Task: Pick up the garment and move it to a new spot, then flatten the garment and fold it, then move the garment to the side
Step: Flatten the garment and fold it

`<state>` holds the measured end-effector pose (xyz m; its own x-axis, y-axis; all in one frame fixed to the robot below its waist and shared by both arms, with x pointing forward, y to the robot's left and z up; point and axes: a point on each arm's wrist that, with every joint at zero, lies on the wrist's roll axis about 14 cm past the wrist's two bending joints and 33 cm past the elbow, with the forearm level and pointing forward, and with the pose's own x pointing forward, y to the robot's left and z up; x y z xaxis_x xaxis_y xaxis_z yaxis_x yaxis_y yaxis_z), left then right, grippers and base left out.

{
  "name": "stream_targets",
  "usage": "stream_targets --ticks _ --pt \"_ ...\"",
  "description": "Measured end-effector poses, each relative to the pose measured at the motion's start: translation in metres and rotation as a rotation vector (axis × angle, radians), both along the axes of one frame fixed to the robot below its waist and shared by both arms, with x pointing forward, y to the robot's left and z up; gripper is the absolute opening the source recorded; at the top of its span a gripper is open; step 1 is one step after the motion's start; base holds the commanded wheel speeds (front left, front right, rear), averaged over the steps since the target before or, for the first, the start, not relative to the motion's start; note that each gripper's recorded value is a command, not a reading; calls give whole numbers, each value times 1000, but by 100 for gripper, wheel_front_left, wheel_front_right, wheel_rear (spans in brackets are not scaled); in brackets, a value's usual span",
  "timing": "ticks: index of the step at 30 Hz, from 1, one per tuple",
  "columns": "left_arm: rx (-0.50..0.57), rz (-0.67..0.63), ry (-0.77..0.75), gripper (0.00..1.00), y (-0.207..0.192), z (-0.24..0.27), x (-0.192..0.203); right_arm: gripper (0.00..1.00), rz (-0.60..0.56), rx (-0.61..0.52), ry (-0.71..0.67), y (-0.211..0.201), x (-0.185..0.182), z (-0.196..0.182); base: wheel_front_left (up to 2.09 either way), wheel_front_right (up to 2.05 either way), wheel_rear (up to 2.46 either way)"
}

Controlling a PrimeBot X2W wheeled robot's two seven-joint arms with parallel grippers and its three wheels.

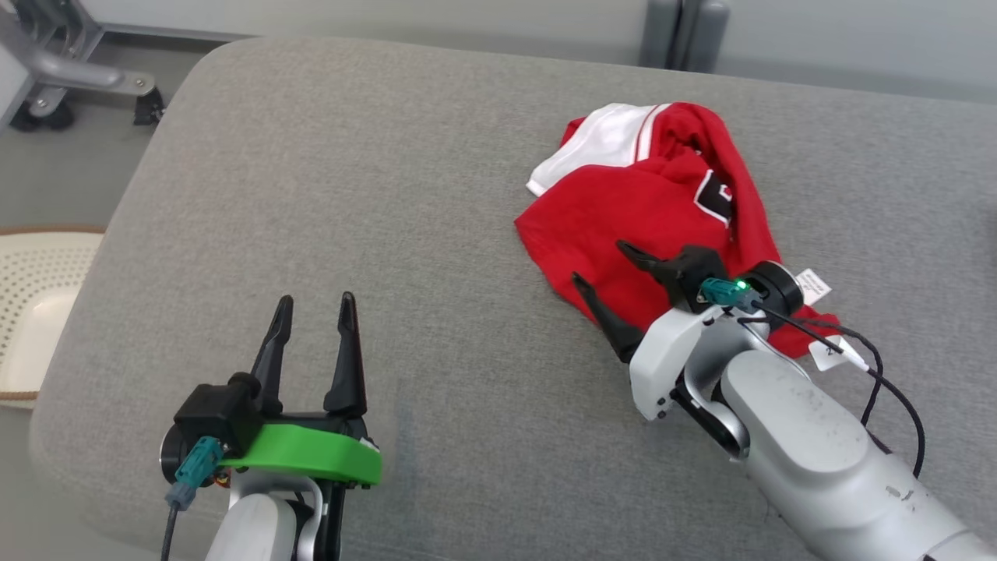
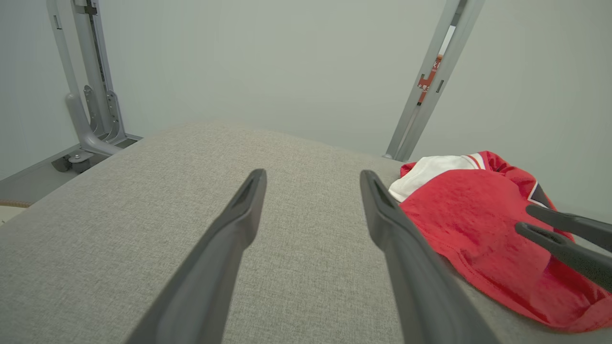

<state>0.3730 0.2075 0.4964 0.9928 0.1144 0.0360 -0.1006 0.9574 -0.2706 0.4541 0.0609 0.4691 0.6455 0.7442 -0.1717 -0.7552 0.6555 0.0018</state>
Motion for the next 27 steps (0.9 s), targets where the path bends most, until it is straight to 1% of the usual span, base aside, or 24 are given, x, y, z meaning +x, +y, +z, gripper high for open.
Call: stream_targets --ticks 5,11,15,19,20,21,24,27 --pt "-3 47 16 100 12 -3 -9 100 36 -102 49 9 18 -30 0 0 0" --pt "-15 95 -30 100 26 14 -17 100 82 -206 104 23 27 -66 0 0 0" --pt "-11 121 -18 100 33 12 -23 100 105 -245 133 31 31 -83 0 0 0" --pt "-5 133 8 100 35 5 -24 100 109 -239 164 40 35 -92 0 0 0" --pt "-4 135 15 100 35 3 -24 35 112 -235 167 43 36 -93 0 0 0" --pt "-4 136 20 100 35 1 -24 0 120 -231 164 45 35 -93 0 0 0" --pt "-7 130 28 100 34 -2 -22 0 143 -210 146 51 28 -91 0 0 0" --pt "-5 121 30 100 32 -3 -18 0 155 -158 136 55 20 -84 0 0 0"
